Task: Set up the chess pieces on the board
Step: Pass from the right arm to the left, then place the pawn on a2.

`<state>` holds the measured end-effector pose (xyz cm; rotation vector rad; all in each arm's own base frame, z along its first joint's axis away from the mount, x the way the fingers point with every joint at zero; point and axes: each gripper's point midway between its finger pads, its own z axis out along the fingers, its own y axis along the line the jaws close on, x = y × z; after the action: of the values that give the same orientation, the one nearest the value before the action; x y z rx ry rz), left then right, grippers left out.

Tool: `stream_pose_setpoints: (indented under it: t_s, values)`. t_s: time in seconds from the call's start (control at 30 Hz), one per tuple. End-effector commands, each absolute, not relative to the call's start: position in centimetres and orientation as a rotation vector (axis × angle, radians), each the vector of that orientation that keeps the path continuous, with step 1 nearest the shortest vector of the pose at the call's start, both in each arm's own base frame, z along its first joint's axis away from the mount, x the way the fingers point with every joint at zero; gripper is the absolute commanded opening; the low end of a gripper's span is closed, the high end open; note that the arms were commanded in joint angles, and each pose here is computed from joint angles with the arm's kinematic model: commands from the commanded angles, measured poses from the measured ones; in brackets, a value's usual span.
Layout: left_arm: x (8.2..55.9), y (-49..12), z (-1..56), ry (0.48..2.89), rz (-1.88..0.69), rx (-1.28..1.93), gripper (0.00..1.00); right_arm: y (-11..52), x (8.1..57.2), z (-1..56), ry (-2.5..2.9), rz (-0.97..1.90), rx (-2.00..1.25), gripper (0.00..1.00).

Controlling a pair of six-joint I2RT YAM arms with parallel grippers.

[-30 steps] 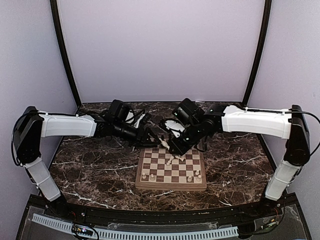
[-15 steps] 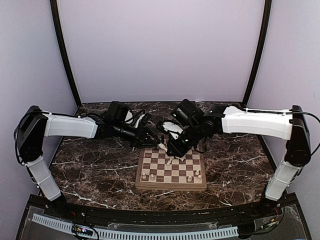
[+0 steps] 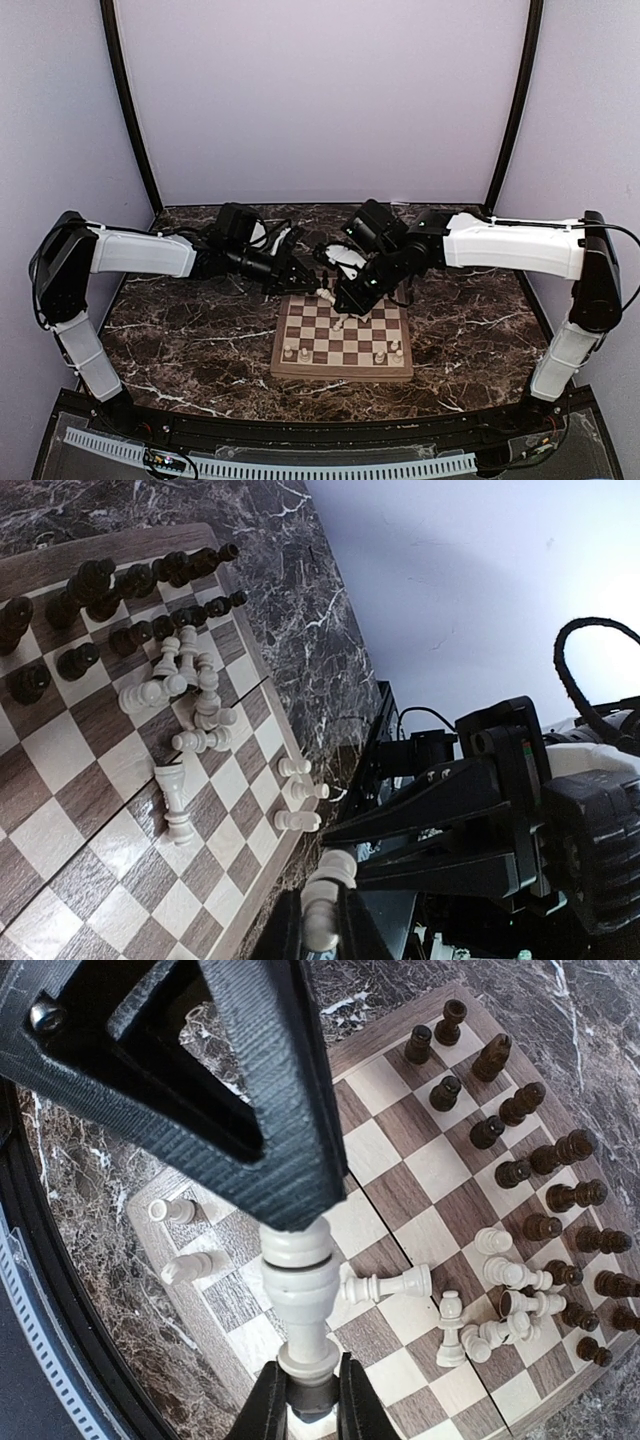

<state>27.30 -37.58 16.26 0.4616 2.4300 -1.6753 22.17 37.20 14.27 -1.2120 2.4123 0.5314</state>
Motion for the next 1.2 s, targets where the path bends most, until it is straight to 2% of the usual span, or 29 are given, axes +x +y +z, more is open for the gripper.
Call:
stream_pose_setpoints:
  t_s: [0.0, 0.23, 0.37, 0.5, 0.87, 1.17]
  values:
    - [27.8, -36.3, 17.9, 2.385, -1.516, 0.524, 0.06, 36.6, 21.6, 14.4, 2.410, 0.535, -1.194, 0.11]
    - [27.4, -32.2, 16.6, 2.442, -0.996, 0.647, 0.07, 35.3, 20.4, 12.5, 2.478, 0.570, -1.136, 0.10]
    - [26.3, -32.0, 14.9, 2.409, -0.708, 0.835, 0.08, 35.2, 20.4, 12.0, 2.496, 0.565, -1.115, 0.10]
    - [25.6, -32.6, 13.8, 2.364, -0.535, 0.921, 0.08, 35.2, 20.7, 11.9, 2.499, 0.544, -1.124, 0.10]
    - [25.3, -31.1, 9.8, 2.406, -0.359, 0.939, 0.08, 34.5, 21.3, 11.5, 2.527, 0.482, -1.082, 0.10]
    - [23.5, -31.4, 7.8, 2.429, -0.356, 1.010, 0.07, 33.7, 21.8, 11.3, 2.552, 0.450, -1.029, 0.10]
